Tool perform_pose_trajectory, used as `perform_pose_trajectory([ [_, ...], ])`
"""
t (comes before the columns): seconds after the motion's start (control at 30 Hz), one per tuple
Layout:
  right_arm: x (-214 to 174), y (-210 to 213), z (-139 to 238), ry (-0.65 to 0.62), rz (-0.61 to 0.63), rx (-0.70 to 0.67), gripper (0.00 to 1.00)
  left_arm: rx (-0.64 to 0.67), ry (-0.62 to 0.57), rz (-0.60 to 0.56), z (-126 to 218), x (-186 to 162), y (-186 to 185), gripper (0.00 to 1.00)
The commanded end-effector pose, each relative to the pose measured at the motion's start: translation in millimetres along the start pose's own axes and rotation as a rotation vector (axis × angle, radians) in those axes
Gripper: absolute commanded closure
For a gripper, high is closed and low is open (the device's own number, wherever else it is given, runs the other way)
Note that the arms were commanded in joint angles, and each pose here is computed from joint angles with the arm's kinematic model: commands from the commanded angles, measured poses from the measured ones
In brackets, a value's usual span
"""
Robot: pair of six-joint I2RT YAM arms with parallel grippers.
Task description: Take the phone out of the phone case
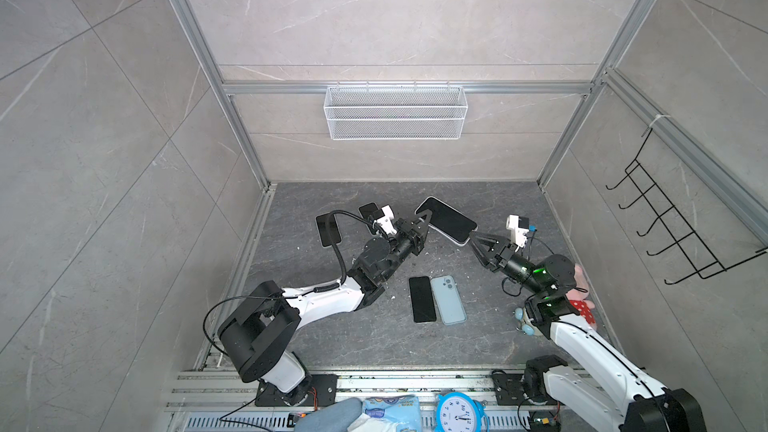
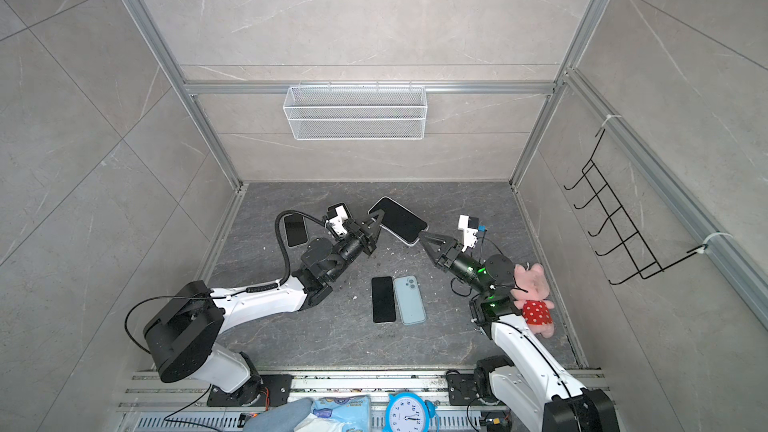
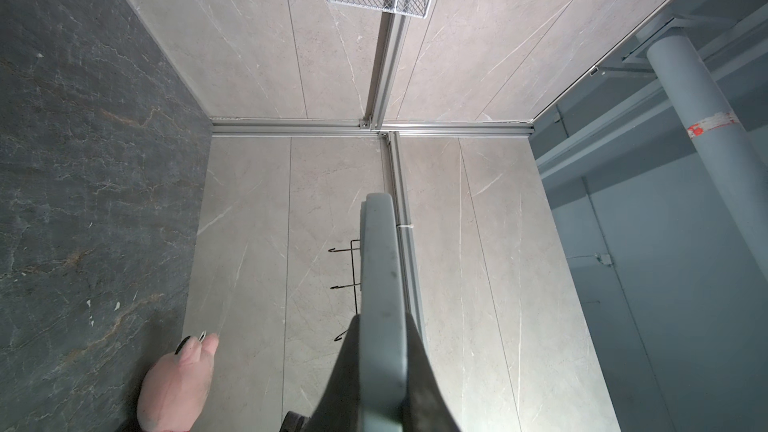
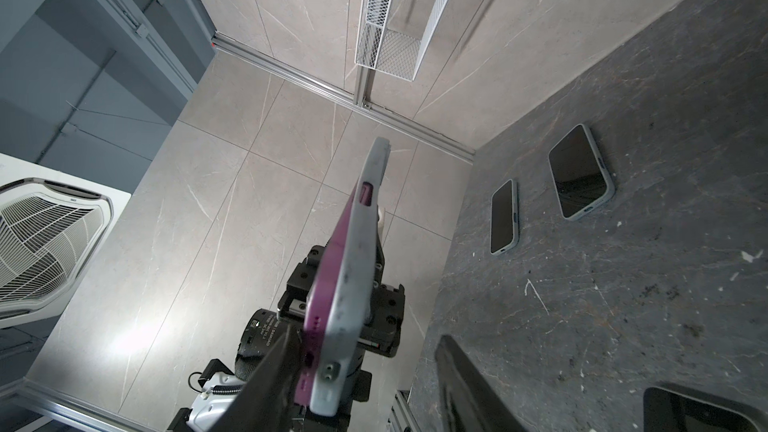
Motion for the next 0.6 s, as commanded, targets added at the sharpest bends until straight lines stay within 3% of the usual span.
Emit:
perform_pose_trajectory([
  [0.0, -2.6, 0.2, 1.2, -0.012, 0.003, 0.020, 0.46, -0.187, 0.053, 0.047, 1.4, -11.5, -35.8, 1.00],
  [0.57, -7.1, -0.2, 5.9, -0.016, 0.000, 0.017, 0.46, -0.205, 0.045, 0.029, 3.5, -13.0, -38.8, 1.00],
])
Point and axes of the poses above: each gripper's point midway between its finger pads, its own z axis back along the fingers, its own y axis along the line the jaws close on, x = y × z, the point moved 10 cm from there along z, back along the fingers, and after that the axes turned 14 degrees about z, right-handed, at the moved point
